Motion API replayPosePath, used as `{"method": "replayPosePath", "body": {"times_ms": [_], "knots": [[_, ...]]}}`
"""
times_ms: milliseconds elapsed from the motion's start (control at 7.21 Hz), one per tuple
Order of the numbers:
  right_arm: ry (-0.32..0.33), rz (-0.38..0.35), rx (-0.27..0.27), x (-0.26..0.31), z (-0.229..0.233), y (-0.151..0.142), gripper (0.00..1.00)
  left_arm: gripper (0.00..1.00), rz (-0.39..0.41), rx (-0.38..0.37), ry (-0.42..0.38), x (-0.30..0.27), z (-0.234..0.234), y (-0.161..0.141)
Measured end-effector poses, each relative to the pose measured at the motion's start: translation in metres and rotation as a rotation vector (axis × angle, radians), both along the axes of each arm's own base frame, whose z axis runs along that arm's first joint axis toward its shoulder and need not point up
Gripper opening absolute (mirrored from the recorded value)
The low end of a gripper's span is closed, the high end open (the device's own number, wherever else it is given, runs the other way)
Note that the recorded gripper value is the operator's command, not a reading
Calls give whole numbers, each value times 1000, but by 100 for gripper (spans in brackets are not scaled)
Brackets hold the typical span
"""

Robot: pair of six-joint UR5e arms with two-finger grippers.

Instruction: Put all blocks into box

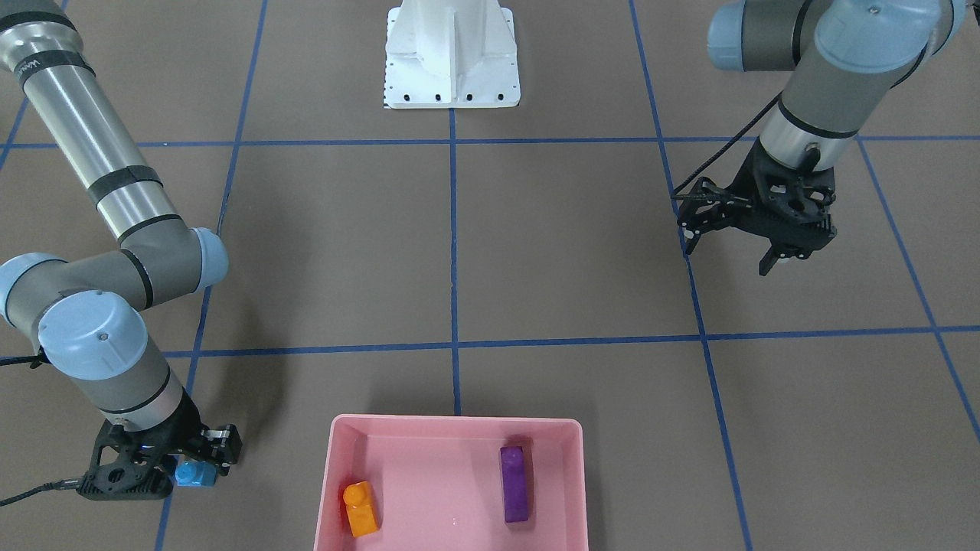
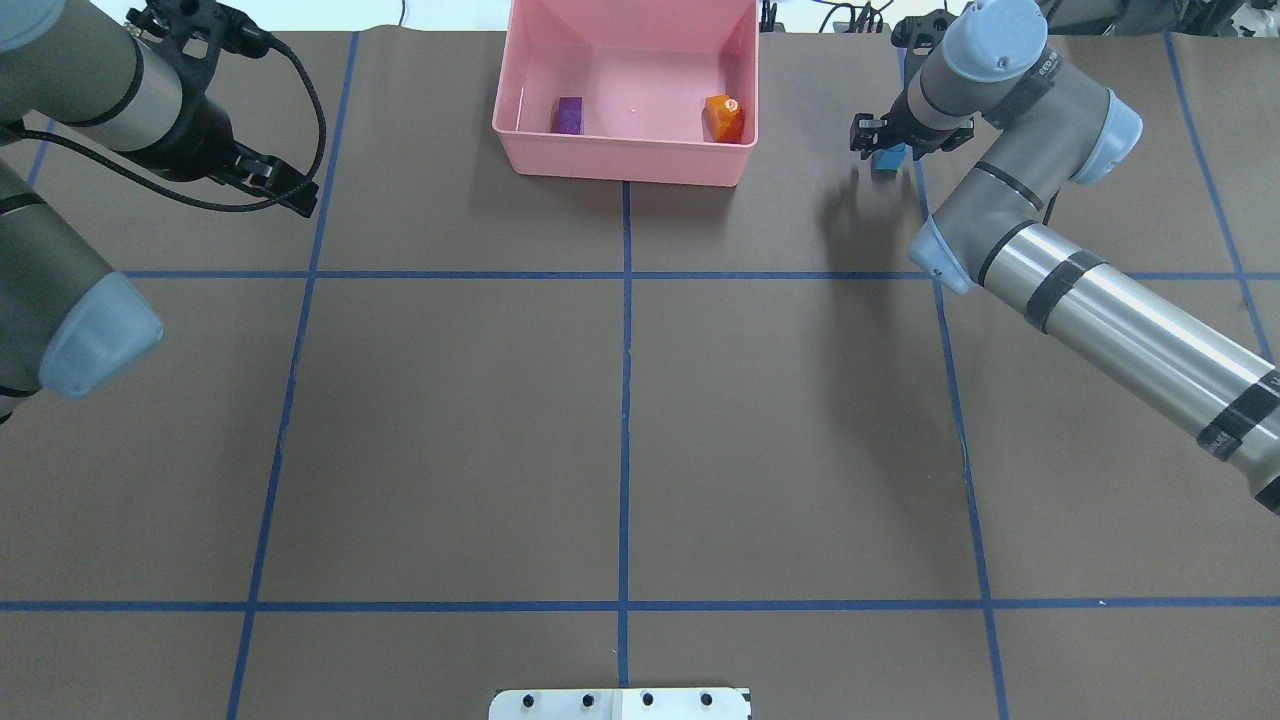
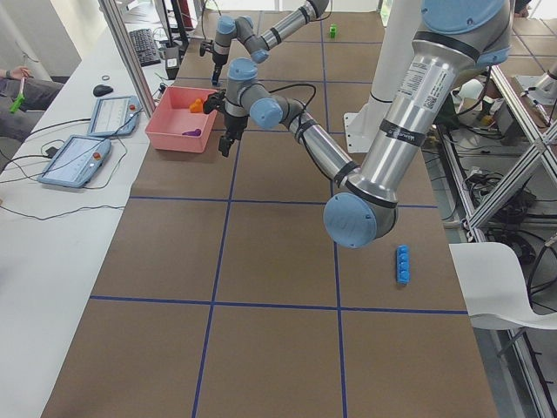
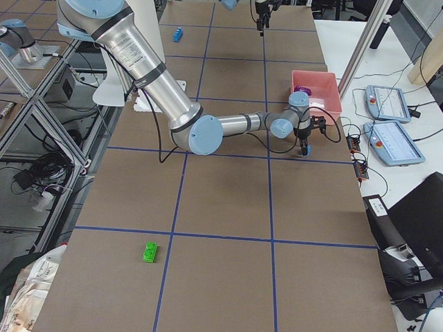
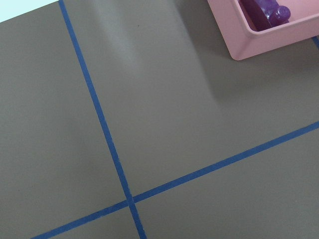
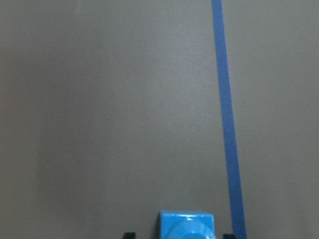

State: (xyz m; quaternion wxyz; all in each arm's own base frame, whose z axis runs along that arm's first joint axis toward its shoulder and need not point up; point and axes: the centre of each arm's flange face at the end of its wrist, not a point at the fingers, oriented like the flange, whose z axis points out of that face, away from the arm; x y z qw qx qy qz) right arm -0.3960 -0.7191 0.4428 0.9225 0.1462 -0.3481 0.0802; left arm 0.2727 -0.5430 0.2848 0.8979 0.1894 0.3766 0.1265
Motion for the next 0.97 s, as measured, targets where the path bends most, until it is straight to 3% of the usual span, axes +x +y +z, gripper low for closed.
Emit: {"method": "replayPosePath", "body": {"times_ms": [416, 693, 971], "knots": [[-32, 33, 10, 6, -21, -3, 0, 100, 0, -5, -2, 0, 3, 0], [-138, 143, 4, 24, -80, -9, 0, 100, -1, -10, -6, -2, 8, 2], [-224, 236, -32, 26, -178, -25, 0, 100, 0, -12, -6, -2, 10, 3]]}}
